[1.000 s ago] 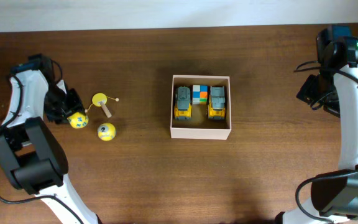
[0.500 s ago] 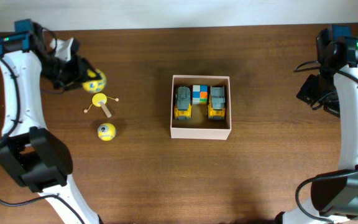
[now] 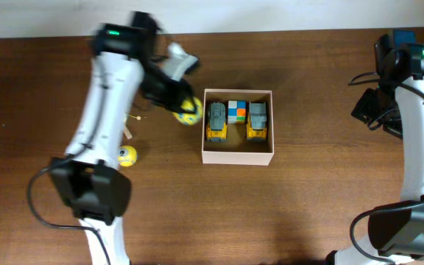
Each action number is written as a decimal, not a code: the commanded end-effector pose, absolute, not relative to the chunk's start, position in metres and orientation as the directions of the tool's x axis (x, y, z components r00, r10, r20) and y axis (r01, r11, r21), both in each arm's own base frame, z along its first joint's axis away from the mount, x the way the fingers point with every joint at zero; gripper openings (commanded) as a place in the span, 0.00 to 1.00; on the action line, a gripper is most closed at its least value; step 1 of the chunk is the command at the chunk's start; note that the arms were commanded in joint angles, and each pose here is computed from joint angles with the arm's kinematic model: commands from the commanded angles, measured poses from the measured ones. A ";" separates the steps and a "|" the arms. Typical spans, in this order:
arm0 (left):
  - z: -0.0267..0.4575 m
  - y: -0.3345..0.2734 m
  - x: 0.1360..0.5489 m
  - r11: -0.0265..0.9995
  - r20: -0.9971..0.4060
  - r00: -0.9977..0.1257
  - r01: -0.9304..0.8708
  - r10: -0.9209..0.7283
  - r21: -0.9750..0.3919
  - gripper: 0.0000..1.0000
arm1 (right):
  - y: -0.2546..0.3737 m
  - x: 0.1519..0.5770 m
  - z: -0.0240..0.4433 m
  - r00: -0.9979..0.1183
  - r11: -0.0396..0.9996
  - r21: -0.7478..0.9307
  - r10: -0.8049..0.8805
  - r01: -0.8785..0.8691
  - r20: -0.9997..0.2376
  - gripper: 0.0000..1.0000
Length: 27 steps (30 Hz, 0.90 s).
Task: Pack container
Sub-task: 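Lift the ball and carry it right over the pink box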
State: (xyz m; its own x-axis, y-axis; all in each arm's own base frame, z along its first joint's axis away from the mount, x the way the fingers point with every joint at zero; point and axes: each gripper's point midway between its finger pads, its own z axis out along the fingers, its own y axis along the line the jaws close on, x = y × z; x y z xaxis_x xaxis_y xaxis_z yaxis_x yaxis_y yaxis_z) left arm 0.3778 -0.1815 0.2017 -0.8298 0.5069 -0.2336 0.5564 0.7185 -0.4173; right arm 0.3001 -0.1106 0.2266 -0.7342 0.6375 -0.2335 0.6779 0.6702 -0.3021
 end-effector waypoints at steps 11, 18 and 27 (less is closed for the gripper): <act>0.175 -0.280 0.340 0.539 -0.166 -0.529 0.842 0.833 0.019 0.53 | -0.113 0.300 0.229 -0.724 0.660 -0.299 0.645 0.689 -0.245 0.99; 0.139 -0.288 0.355 0.553 -0.132 -0.548 0.833 0.826 0.005 0.49 | -0.113 0.300 0.229 -0.724 0.660 -0.299 0.645 0.689 -0.245 0.99; 0.091 -0.286 0.372 0.578 -0.062 -0.576 0.815 0.815 0.020 0.49 | -0.113 0.300 0.229 -0.724 0.660 -0.299 0.645 0.689 -0.245 0.99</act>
State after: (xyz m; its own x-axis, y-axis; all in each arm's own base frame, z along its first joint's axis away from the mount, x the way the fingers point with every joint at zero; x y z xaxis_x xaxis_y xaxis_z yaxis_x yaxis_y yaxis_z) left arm 0.3628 -0.2915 0.0967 -0.5527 0.8301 -0.0741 0.8327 0.5536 -0.0091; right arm 0.3002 -0.1106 0.2266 -0.7341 0.6375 -0.2338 0.6781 0.6702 -0.3019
